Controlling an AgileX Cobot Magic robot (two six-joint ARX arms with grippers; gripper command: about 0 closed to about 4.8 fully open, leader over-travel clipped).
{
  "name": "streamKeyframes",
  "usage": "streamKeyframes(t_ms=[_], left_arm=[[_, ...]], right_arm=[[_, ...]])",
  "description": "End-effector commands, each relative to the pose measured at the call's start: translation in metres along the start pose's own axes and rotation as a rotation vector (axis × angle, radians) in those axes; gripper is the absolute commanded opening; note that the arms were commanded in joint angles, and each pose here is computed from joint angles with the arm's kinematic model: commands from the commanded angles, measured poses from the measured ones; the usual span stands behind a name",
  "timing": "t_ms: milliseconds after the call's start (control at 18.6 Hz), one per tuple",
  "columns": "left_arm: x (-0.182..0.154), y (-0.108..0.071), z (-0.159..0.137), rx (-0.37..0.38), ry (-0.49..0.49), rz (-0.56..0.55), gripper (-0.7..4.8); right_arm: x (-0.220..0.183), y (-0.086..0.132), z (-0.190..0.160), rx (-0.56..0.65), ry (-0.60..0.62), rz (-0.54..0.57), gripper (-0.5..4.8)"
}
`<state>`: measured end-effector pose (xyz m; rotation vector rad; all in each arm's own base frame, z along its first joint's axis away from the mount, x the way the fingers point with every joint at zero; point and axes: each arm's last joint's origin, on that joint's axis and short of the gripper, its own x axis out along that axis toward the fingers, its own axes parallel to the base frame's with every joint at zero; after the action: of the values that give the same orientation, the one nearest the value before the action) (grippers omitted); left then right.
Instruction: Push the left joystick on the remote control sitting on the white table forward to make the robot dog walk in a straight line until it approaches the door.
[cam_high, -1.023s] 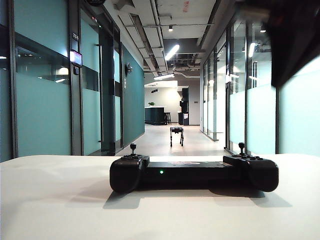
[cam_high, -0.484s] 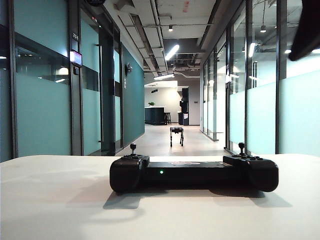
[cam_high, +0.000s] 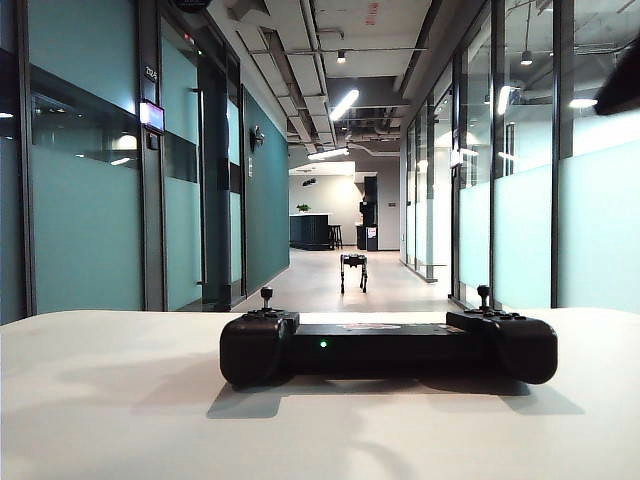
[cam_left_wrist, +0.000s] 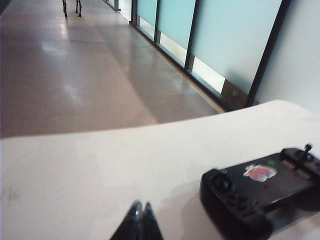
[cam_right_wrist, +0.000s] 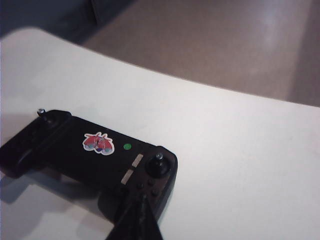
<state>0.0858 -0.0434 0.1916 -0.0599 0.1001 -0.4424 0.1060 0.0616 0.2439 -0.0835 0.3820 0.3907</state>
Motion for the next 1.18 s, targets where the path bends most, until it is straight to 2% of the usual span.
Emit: streamKeyframes(t_ms=[54,215,592,807,1184], left_arm=[[0.004,0.001,-0.008,0.001,-0.033,0.013,-0.05],[0.006,0.002,-0.016,0.002,-0.029,0.015,-0.05],[0.009,0.004,-0.030,0.003,0.003,0.062,-0.05],[0.009,0.004,-0.031,-0.002,0.013,0.059,-0.05],[0.009,0.004,-0.032,-0.002,0.018,0.060,-0.05]], right_arm=[[-0.003,0.000,-0.010,-0.013,-0.029,0.043,-0.05],[-0.004,0.001,-0.025,-0.020,-0.120,0.097,-0.05],[-0.006,-0.002,-0.060,-0.004,-0.244,0.088,-0.05],[-0.005,-0.004,-0.070,0.011,-0.293,0.031,-0.05],[-0.005,-0.004,-0.072,0.012,-0.301,0.031,-0.04]])
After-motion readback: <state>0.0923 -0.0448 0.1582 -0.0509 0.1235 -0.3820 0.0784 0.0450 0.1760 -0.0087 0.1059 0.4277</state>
